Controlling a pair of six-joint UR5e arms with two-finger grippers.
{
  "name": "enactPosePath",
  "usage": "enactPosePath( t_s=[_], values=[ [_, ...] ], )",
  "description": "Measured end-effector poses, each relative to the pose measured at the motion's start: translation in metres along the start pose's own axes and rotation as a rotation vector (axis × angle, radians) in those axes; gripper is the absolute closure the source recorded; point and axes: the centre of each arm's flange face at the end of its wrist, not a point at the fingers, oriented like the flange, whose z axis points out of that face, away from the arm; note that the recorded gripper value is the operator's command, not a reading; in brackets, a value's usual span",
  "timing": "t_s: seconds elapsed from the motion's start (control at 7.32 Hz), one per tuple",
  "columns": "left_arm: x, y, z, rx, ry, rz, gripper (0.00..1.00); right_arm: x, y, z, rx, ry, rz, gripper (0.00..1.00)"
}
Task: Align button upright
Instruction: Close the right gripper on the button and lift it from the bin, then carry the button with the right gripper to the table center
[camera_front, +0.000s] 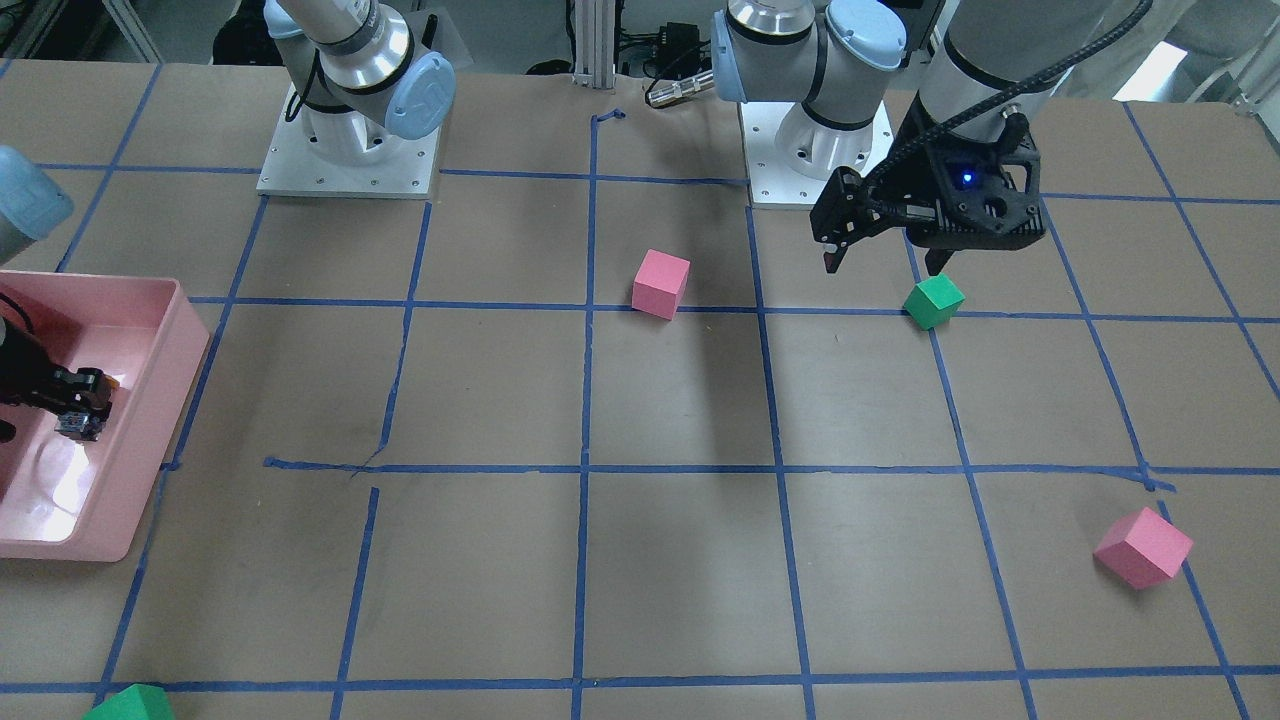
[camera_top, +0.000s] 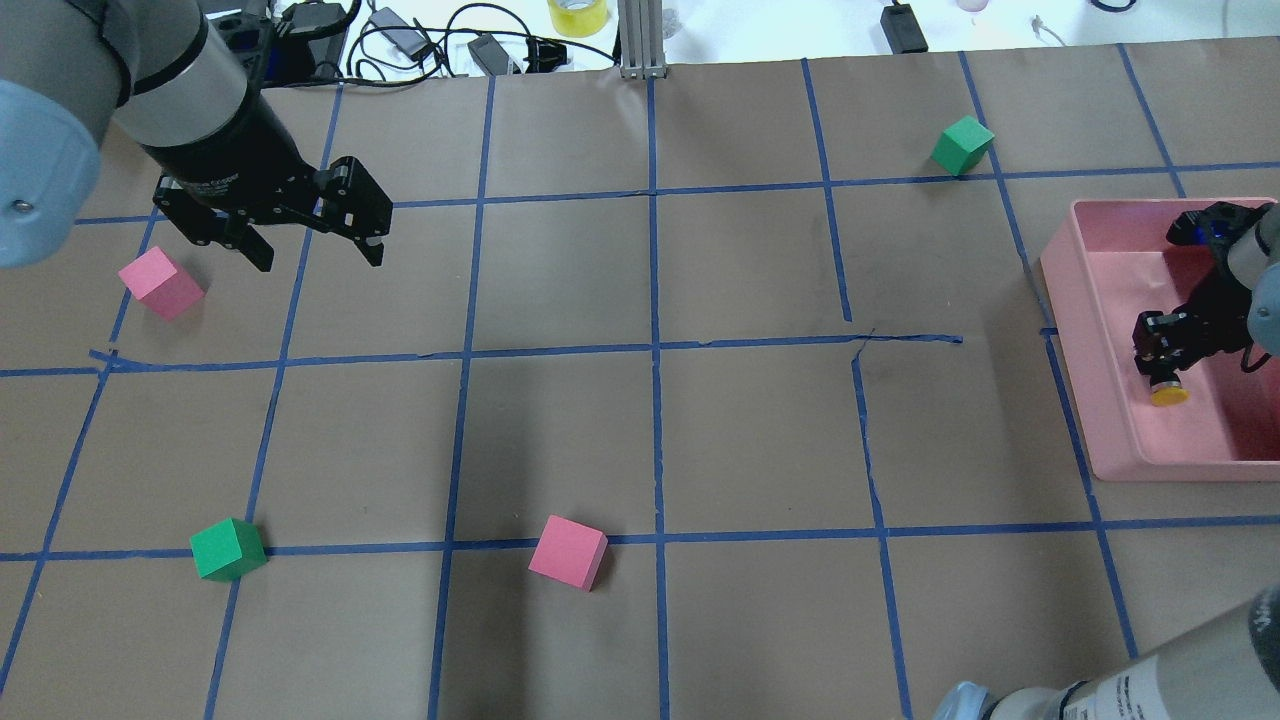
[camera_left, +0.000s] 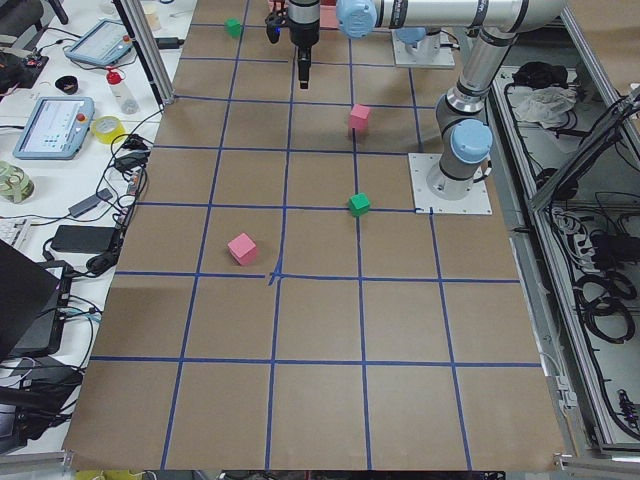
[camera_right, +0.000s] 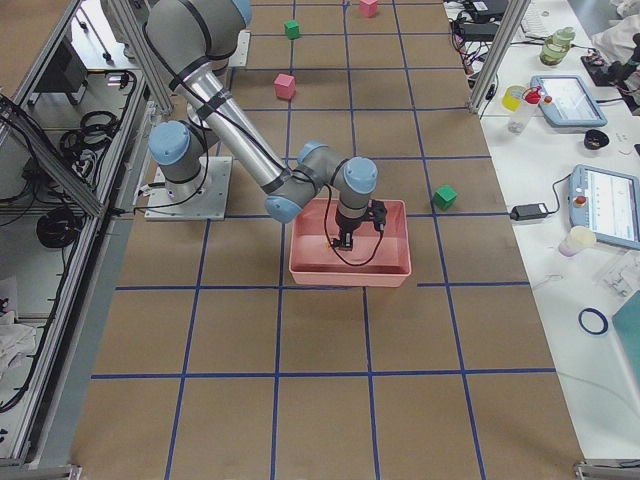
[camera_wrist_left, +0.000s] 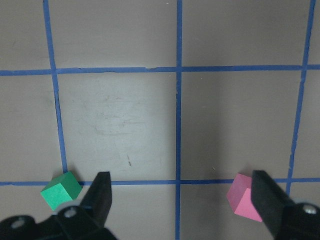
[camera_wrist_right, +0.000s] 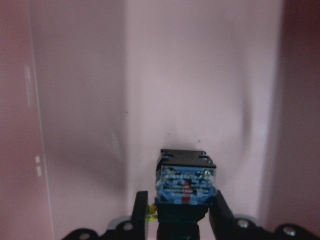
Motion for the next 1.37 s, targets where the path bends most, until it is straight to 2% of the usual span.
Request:
enactPosePath(
  t_s=[0.14,0.27,0.55,0.68,1.09,1.37],
  values=[
    [0.000,0.004,0.006,-0.030,-0.002,-0.001,0.00,0.002,-0.001,-0.009,0.002,0.001,0.003,1.00],
    [0.000,0.010,0.011,-0.063,-0.003,0.001,0.00,0.005,-0.006,-0.033,0.010,0.004,0.006,1.00],
    [0.000,0.011,0.009,-0.062,0.000,0.007,0.00,-0.008,-0.030,-0.096,0.028,-0.007,-0.005,1.00],
    [0.000,0.009,0.006,-0.047,0.003,0.010,0.00,-0.038,-0.047,-0.122,0.048,-0.017,-0.007,1.00],
    [0.001,0.007,0.005,-0.037,0.008,0.013,0.00,-0.209,-0.071,-0.173,0.117,-0.015,0.044,1.00],
    [0.000,0.007,0.005,-0.036,0.003,0.014,0.00,-0.338,-0.064,-0.170,0.147,-0.033,0.036,1.00]
  ],
)
